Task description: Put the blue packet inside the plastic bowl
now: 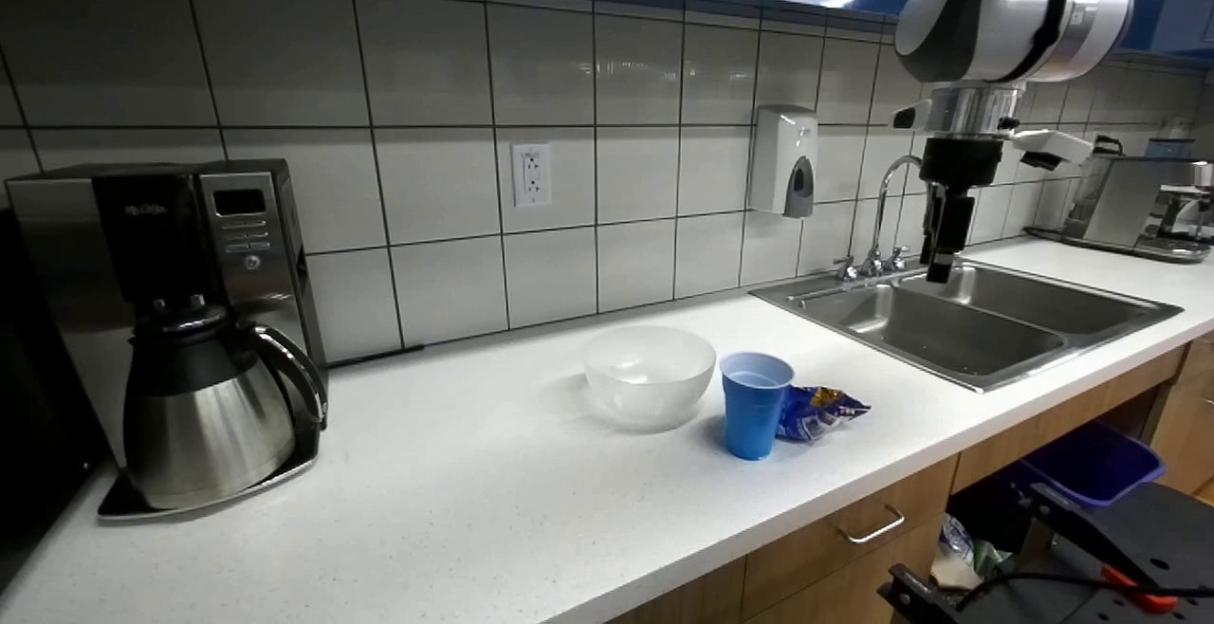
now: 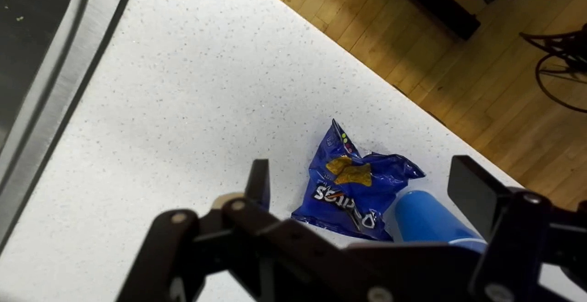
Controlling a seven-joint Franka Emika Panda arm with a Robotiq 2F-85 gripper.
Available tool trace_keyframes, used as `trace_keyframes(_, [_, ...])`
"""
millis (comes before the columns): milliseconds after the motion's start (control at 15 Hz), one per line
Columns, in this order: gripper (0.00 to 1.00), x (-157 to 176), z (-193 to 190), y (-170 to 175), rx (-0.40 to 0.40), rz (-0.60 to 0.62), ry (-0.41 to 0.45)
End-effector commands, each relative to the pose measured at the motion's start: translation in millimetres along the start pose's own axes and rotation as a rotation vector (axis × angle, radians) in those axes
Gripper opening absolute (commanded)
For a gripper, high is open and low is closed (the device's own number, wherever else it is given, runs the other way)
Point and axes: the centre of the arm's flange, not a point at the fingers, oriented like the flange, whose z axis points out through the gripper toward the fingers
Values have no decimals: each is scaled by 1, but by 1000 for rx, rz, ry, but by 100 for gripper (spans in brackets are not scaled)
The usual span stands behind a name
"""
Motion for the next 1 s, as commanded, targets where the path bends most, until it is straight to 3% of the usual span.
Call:
trace_keyframes(0, [100, 17, 14, 28, -23, -58, -17])
trace_keyframes(467, [100, 44, 39, 42, -56, -117, -34])
trace_keyframes(933, [100, 61, 60, 33, -47, -160, -32])
